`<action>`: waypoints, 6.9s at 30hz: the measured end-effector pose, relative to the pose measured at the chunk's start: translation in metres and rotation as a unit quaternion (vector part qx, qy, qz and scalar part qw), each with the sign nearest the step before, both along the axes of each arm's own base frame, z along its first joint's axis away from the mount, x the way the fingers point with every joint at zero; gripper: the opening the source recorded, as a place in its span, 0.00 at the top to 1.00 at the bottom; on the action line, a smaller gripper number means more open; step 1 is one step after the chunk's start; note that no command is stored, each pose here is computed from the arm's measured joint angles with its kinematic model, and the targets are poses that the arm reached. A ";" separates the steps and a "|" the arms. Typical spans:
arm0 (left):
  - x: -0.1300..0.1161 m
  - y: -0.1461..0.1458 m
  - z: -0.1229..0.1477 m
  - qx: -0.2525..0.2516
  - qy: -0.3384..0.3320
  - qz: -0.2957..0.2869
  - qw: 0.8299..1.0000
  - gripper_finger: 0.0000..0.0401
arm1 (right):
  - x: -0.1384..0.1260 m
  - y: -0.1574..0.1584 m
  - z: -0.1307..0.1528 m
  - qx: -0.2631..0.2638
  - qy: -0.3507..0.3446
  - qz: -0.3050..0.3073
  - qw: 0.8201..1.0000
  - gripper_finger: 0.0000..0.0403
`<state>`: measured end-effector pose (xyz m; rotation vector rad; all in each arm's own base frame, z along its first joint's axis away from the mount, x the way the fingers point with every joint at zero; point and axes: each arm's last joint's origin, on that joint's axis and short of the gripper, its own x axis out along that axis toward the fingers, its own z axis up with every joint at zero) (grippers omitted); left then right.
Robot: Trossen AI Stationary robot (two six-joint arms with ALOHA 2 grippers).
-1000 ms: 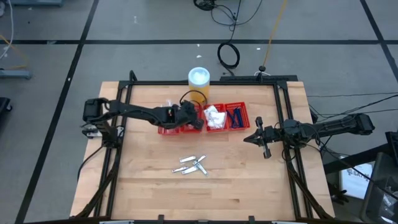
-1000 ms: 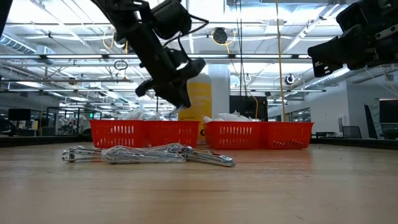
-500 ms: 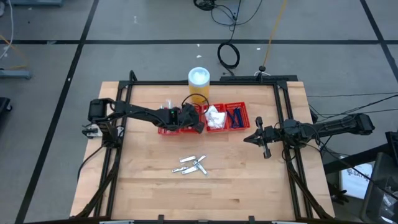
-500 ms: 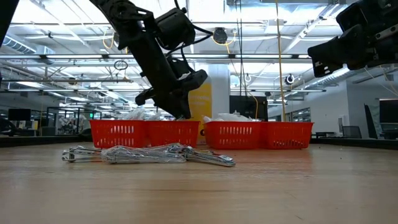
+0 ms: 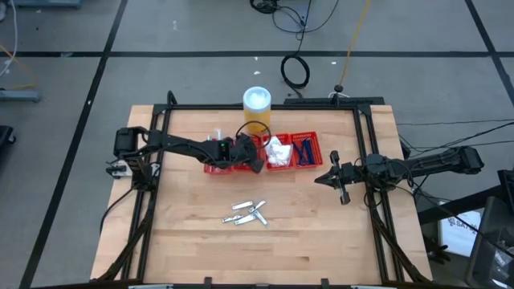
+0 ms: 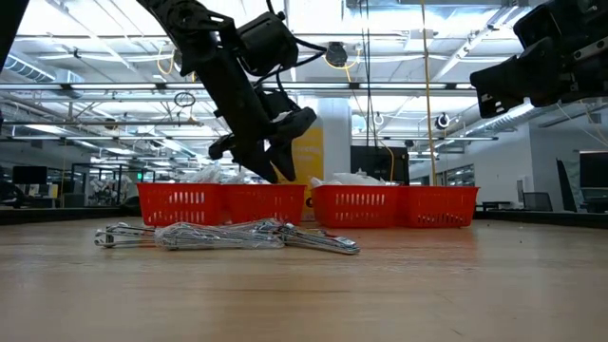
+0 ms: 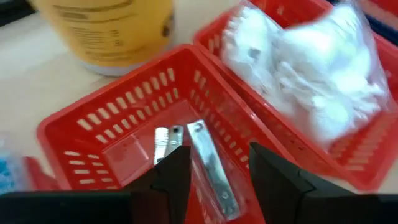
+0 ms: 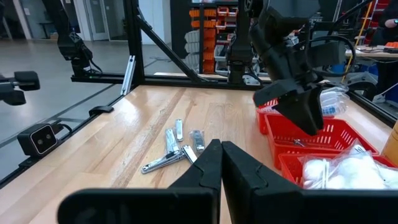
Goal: Pick & Place Travel size toiletries
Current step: Put the silver nail clippers into the middle left red basket
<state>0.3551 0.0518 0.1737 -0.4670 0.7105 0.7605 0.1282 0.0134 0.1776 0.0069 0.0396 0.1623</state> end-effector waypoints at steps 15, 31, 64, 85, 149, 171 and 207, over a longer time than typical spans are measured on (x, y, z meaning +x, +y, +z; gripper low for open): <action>-0.011 -0.065 0.052 0.001 -0.037 -0.261 0.965 0.60 | 0.000 0.000 -0.001 -0.002 0.004 0.000 1.000 1.00; -0.020 -0.159 0.014 -0.006 0.034 -0.353 0.935 0.60 | 0.001 0.000 -0.001 -0.002 0.004 0.000 1.000 1.00; -0.019 -0.154 -0.043 -0.025 0.156 -0.303 0.940 0.60 | 0.001 0.000 -0.002 -0.001 0.008 -0.001 1.000 1.00; -0.019 -0.154 -0.053 -0.030 0.165 -0.293 0.941 0.60 | 0.001 0.000 -0.002 -0.001 0.008 0.000 1.000 1.00; -0.025 -0.151 0.006 0.023 0.064 -0.264 0.962 0.91 | 0.003 0.000 -0.004 0.000 0.018 -0.002 1.000 1.00; -0.018 -0.080 0.045 0.091 -0.015 -0.091 0.992 0.91 | 0.003 0.000 -0.004 0.006 0.019 -0.002 1.000 1.00; -0.026 -0.019 0.029 0.038 -0.044 0.068 0.996 0.91 | 0.003 0.000 -0.005 0.004 0.026 -0.002 1.000 1.00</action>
